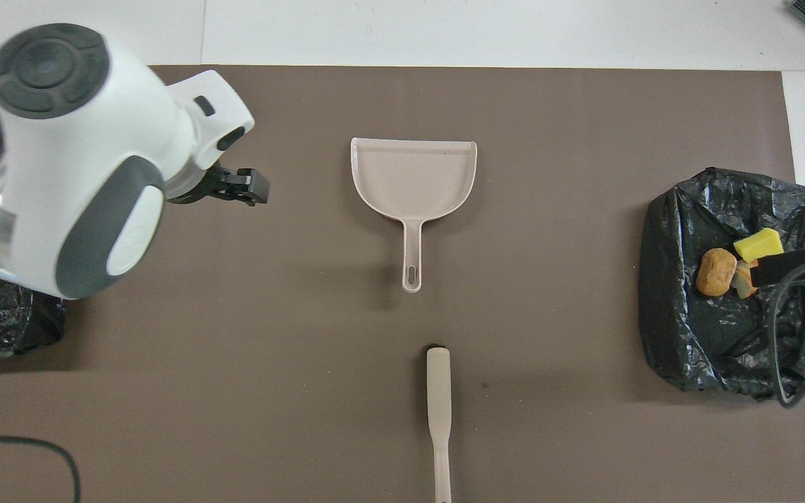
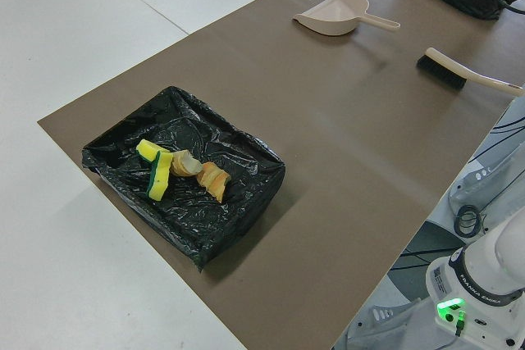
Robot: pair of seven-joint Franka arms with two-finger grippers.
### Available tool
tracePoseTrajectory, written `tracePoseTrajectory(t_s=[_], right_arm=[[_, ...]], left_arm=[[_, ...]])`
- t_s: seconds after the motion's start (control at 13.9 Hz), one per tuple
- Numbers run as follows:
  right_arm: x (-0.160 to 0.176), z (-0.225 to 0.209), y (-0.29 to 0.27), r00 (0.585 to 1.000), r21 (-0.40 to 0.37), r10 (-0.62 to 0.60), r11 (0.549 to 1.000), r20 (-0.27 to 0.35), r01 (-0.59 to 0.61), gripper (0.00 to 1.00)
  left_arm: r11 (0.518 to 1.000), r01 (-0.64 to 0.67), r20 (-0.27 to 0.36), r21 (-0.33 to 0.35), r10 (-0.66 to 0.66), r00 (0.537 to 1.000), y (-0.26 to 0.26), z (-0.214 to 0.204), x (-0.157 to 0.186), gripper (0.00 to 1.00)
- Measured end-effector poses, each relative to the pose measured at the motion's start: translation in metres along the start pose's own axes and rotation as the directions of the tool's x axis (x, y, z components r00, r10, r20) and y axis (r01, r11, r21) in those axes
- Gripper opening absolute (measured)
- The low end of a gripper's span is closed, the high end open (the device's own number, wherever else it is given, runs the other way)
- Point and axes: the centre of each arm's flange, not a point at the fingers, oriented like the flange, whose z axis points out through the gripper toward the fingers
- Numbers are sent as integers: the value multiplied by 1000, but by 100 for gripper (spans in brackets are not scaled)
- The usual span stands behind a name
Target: Sweep and dump trash in bin
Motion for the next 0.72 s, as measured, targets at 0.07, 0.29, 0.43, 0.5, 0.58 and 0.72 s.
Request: tracePoseTrajectory(t_s=[0.07,0.29,0.43,0.5,0.58,0.72], right_arm=[[0,0,0,1000,0,0,1000,0,0,100],[1,0,-1,1000,-2,-3,1000,-8,3,100],[1,2,-2,1000,-4,-5,1000,-10,5,100],[1,2,-2,1000,-4,-5,1000,-10,5,100],[1,2,-2,1000,-4,-6,1000,-10,6,100],[1,2,-1,1000,-5,-4,1000,-10,4,100]], left_arm=[[1000,8,-3,-2,-8,1000,-16,-9,-10,100],[1000,9,-31,-10,-10,999,-58,-35,-35,100],[999,21,-46,-46,-23,999,-78,-45,-46,100],[998,28,-57,-59,-32,998,-84,-50,-50,100],[997,32,-66,-63,-37,997,-86,-55,-52,100],[997,40,-69,-64,-44,997,-90,-66,-56,100]])
